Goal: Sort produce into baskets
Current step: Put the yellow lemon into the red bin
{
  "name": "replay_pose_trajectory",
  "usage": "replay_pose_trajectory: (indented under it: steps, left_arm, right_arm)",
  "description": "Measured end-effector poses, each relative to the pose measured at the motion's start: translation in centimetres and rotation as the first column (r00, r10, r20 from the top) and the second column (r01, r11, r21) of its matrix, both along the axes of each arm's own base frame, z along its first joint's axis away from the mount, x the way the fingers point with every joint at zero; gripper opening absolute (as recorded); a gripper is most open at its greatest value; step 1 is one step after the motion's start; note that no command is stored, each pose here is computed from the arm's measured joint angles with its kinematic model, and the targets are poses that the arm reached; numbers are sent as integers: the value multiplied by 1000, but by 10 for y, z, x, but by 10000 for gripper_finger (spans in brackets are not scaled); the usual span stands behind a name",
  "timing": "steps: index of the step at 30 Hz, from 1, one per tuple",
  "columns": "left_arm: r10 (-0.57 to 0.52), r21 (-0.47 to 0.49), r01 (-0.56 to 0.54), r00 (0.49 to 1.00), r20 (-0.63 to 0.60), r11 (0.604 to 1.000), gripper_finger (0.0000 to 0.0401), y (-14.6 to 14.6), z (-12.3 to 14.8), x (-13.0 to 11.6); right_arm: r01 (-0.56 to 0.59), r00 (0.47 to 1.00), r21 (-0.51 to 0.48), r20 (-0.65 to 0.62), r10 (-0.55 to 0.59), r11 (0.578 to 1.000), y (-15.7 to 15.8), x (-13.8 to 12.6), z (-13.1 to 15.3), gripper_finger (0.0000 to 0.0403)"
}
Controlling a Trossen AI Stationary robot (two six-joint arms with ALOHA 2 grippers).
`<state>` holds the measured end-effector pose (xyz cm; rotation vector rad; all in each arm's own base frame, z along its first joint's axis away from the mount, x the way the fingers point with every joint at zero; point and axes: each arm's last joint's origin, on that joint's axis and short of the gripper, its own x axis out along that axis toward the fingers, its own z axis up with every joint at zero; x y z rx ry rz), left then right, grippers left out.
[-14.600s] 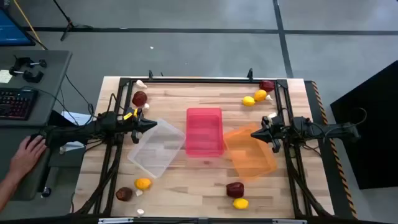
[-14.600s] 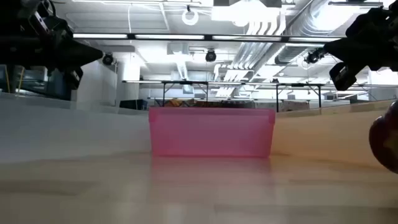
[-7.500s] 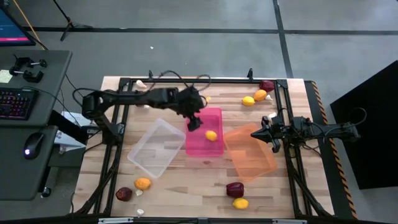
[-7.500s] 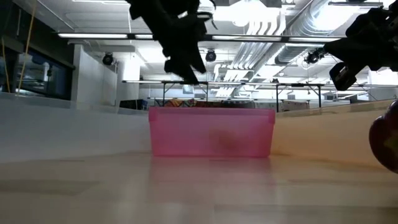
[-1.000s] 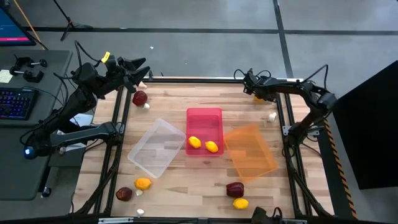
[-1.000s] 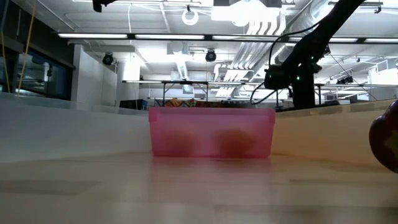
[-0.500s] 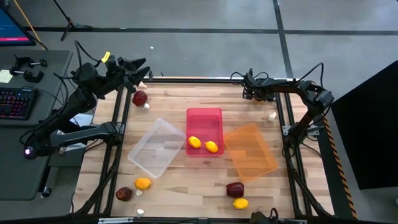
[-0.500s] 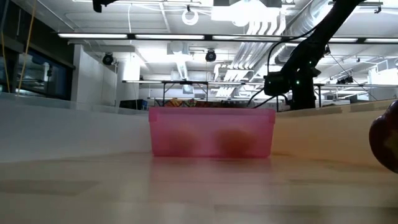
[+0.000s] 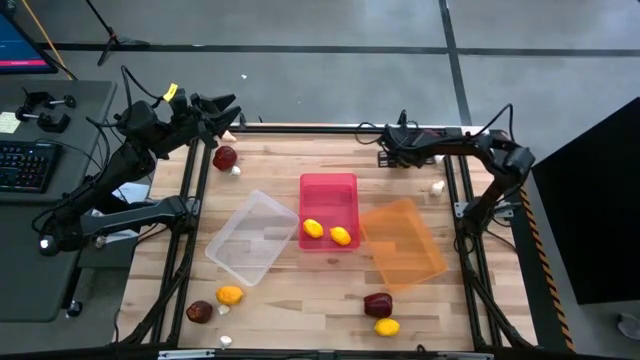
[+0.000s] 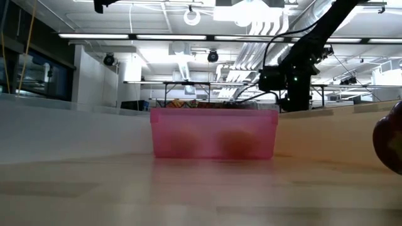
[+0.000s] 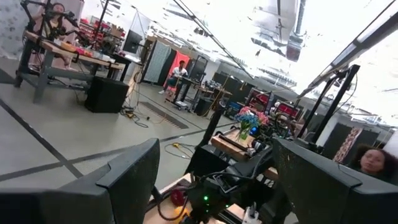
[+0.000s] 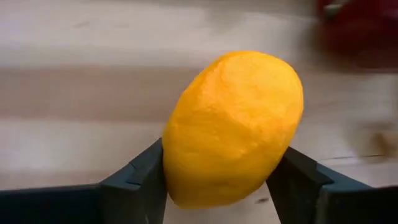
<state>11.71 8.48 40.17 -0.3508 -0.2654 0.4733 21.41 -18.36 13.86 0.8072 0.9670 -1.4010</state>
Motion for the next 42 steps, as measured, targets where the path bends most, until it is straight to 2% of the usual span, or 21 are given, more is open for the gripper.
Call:
replay_pose_trajectory:
  steps: [9, 13, 15, 18, 21, 23, 24, 26, 29, 31, 34, 38, 42]
  left_arm:
    - [-3, -14, 3, 1000, 9, 1000, 298, 0, 0, 0]
    - [-2, -14, 3, 1000, 9, 1000, 298, 0, 0, 0]
    - [-3, -15, 3, 1000, 8, 1000, 298, 0, 0, 0]
    - [-22, -18, 22, 1000, -2, 1000, 298, 0, -1, 0]
    - [-25, -29, 24, 1000, -12, 999, 298, 2, -3, 3]
    - [-34, -53, 33, 999, -8, 998, 298, 3, -4, 5]
    - [-55, -66, 54, 998, -4, 996, 298, 3, -4, 6]
    - [-133, -97, 132, 991, 1, 986, 298, 3, -6, 10]
    - [-289, -157, 283, 957, -11, 946, 298, -3, -10, 18]
    - [-356, -220, 343, 934, -22, 913, 298, -9, -15, 25]
    - [-426, -324, 394, 904, -33, 860, 298, -20, -22, 34]
    - [-518, -427, 463, 855, -14, 777, 298, -37, -27, 45]
    - [-585, -498, 493, 810, -36, 714, 298, -54, -31, 51]
  right_arm:
    - [-133, 990, 33, 52, 131, 991, 27, 19, 6, 203]
    - [-211, 969, -21, 128, 212, 977, 42, 22, 31, 202]
    - [-287, 937, -72, 187, 296, 955, 52, 24, 49, 202]
    - [-431, 822, -185, 323, 469, 883, 72, 31, 81, 202]
    - [-553, 635, -300, 452, 626, 777, 94, 39, 108, 202]
    - [-606, 521, -342, 511, 684, 718, 108, 44, 117, 202]
    - [-627, 480, -347, 533, 697, 698, 113, 47, 119, 202]
    - [-664, 444, -335, 543, 713, 668, 125, 53, 115, 202]
    - [-709, 418, -318, 531, 737, 630, 137, 65, 104, 209]
    - [-727, 403, -312, 528, 747, 612, 143, 73, 95, 218]
    - [-746, 380, -314, 524, 763, 587, 148, 86, 82, 233]
    - [-774, 317, -339, 522, 792, 534, 148, 98, 70, 255]
    - [-792, 303, -337, 506, 807, 509, 140, 99, 65, 280]
